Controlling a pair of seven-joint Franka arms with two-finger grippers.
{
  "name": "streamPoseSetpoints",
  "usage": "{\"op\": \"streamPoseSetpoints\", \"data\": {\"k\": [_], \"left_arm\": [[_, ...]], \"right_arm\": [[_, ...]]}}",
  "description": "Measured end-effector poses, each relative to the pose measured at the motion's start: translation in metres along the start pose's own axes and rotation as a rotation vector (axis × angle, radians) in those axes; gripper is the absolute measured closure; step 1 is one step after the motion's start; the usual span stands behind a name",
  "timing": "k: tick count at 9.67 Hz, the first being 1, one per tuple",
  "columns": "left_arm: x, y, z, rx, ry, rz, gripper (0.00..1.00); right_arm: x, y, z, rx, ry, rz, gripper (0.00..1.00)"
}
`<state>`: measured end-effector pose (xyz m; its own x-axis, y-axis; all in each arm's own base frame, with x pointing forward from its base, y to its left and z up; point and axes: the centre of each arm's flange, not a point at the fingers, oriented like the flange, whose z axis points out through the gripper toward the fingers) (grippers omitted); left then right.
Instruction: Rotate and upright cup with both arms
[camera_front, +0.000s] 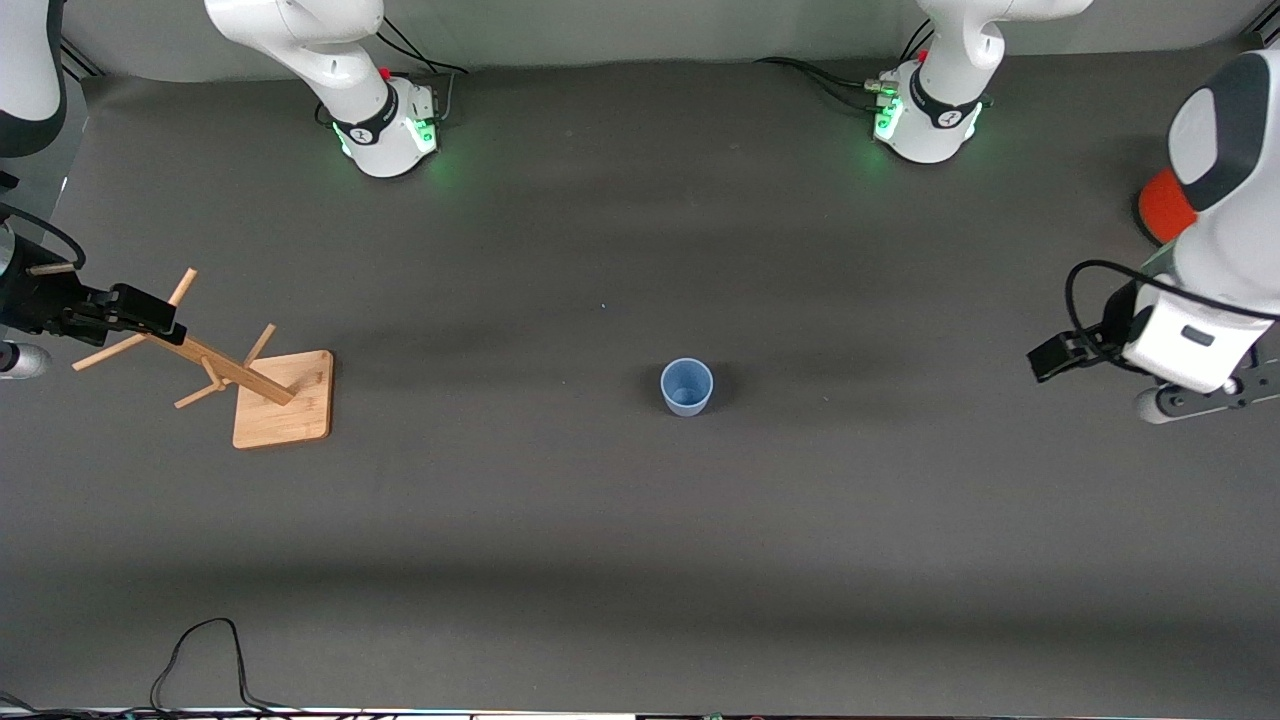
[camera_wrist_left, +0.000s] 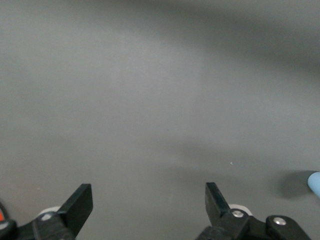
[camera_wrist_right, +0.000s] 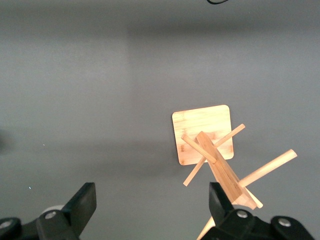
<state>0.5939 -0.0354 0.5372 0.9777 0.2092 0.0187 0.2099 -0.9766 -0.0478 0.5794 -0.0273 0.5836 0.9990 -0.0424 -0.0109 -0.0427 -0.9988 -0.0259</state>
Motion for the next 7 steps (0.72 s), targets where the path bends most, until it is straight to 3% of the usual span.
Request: {"op": "streamPoseSetpoints", "data": {"k": [3, 5, 7], "left_arm": [[0.003, -0.059, -0.005, 0.007, -0.02, 0.041, 0.0], [0.0, -0.058, -0.02, 0.009, -0.047, 0.058, 0.0], [-0.004, -0.036, -0.034, 0.001, -0.03, 0.096, 0.0]], "right_arm": [[0.0, 0.0, 0.0, 0.0, 0.0, 0.0, 0.0], [0.0, 0.0, 0.0, 0.0, 0.0, 0.0, 0.0], [0.0, 0.0, 0.0, 0.0, 0.0, 0.0, 0.0]]}}
